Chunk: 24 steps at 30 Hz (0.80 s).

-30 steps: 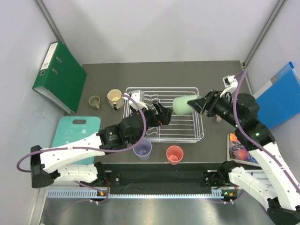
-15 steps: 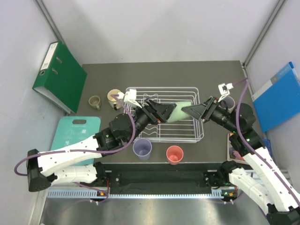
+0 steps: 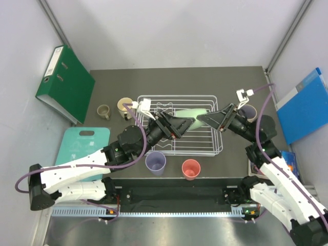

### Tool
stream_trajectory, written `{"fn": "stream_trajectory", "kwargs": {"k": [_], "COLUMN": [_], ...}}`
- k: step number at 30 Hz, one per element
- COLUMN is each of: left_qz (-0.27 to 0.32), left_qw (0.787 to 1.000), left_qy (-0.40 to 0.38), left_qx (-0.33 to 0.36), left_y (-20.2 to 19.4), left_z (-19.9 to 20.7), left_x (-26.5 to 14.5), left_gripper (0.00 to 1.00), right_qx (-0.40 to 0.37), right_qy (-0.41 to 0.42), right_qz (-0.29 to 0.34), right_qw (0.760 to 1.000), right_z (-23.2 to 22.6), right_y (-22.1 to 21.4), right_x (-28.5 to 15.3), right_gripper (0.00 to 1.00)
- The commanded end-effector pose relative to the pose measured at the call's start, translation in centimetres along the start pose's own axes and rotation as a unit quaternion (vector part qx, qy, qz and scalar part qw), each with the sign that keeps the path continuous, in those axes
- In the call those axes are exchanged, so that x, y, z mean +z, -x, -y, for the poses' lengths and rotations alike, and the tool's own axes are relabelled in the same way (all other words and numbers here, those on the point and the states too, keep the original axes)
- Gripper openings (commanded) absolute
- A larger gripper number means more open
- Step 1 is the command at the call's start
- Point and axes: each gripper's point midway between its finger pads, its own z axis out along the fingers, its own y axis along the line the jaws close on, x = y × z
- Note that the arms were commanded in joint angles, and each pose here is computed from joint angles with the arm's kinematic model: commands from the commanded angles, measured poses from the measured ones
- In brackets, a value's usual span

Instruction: Unload the cups from the dish rack

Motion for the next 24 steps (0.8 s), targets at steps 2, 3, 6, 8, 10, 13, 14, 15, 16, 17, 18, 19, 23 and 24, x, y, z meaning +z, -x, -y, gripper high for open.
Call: {"fn": "stream_trajectory", "kwargs": {"k": [2,3,6,8,10,13,14,15,16,17,18,19,23,24], "left_qz": [-0.012,-0.018,-0.021,-0.027,-0.033,-0.038,-0.038,-0.039,-0.042,-0.052,-0.055,-0.064,-0.11,-0.126], "left_qw": [0.997,0.996,0.995,0.995,0.994,0.995,0.995,0.995,0.995,0.996,0.997,0.997,0.993,0.989], "left_qy": [-0.075,-0.081,-0.09,-0.092,-0.094,-0.085,-0.084,-0.084,-0.08,-0.059,-0.051,-0.033,0.029,0.049], "left_qx": [-0.032,-0.034,-0.042,-0.041,-0.039,-0.043,-0.044,-0.044,-0.044,-0.038,-0.036,-0.021,0.04,0.053], "left_y": [0.0,-0.3,-0.6,-0.8,-1.1,-1.5,-1.5,-1.5,-1.6,-2.1,-1.8,-2.2,-3.0,-3.2], "left_z": [3.0,3.1,3.2,3.2,3.1,2.7,2.7,2.7,2.6,1.7,2.0,1.5,0.4,0.0], "left_x": [0.2,0.2,0.3,0.3,0.5,0.7,0.7,0.8,0.9,1.1,1.2,1.7,2.5,2.4], "left_gripper": [0.93,0.88,0.71,0.48,0.07,0.0,0.0,0.0,0.0,0.0,0.0,0.0,0.0,0.0], "right_qx": [0.021,0.019,0.017,0.008,-0.004,-0.027,-0.031,-0.059,-0.054,-0.061,-0.091,-0.099,-0.13,-0.159], "right_qy": [0.101,0.107,0.105,0.099,0.09,0.064,0.052,0.049,0.018,0.005,-0.013,-0.039,-0.186,-0.21], "right_qz": [-0.009,-0.011,-0.015,-0.014,-0.014,-0.012,-0.013,-0.006,-0.009,-0.007,0.017,0.024,0.05,0.079], "right_qw": [0.995,0.994,0.994,0.995,0.996,0.998,0.998,0.997,0.998,0.998,0.996,0.994,0.973,0.962], "right_z": [-3.1,-3.4,-3.3,-3.4,-3.5,-3.3,-3.1,-3.6,-2.6,-2.4,-2.6,-2.2,0.9,0.4], "right_y": [0.2,0.2,0.1,0.3,0.5,0.9,1.0,1.6,1.5,1.7,3.1,3.6,5.8,7.7], "right_x": [0.1,0.1,0.1,0.1,0.1,0.1,0.1,0.0,0.0,-0.1,0.0,-0.2,-1.9,-2.4], "right_gripper": [0.0,0.0,0.0,0.0,0.0,0.0,0.0,0.0,0.01,0.05,0.17,0.39,0.79,0.83]}}
